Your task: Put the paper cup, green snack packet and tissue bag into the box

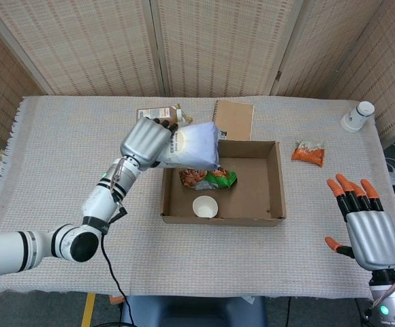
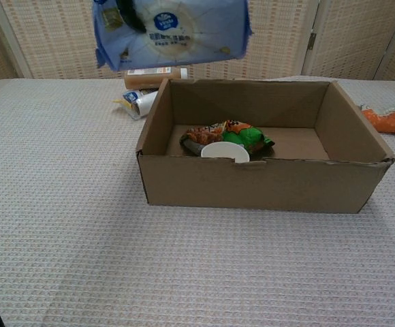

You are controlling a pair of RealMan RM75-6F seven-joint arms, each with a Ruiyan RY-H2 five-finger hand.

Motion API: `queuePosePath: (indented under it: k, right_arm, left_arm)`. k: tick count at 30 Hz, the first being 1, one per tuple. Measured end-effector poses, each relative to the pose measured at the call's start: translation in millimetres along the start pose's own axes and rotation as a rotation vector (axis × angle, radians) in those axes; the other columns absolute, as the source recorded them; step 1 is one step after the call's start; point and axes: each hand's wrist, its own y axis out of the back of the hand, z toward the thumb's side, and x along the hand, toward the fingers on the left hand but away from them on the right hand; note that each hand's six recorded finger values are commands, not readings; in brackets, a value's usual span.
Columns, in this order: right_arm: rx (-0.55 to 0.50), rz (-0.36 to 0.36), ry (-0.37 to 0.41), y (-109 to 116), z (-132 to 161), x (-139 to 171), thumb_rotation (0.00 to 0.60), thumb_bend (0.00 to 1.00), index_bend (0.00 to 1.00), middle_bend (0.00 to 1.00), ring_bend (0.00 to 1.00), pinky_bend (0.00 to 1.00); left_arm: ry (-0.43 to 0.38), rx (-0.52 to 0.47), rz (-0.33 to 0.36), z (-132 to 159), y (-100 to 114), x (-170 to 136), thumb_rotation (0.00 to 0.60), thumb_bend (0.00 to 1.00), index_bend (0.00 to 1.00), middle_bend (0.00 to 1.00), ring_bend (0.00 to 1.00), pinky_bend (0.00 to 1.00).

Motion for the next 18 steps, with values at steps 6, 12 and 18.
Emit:
queuePosePath:
  k: [6, 12, 18]
  right_arm:
    - [-0.008, -0.008, -0.009, 4, -4, -1, 0.6, 0.08, 0.04, 0.0, 0.0, 0.0]
    - [-0.012, -0.004, -0.004, 5, -4, 0, 0.6, 0.08, 0.04, 0.0, 0.0, 0.0]
    - [-0.014, -0.012, -0.004, 7, -5, 2, 0.6, 0.08, 0.04, 0.0, 0.0, 0.0]
  left_arm:
    - [-0.1, -0.065, 0.028, 62, -6, 10, 0.6, 0.32, 0.67, 0.73, 0.63, 0.76]
    - [-0.123, -0.075, 0.046, 100, -25, 27, 0.6, 0.23, 0.17, 0.22, 0.17, 0.37]
    - [-0.076, -0.105, -0.02, 95, -39, 32, 0.6, 0.14, 0.0, 0.0, 0.0, 0.09]
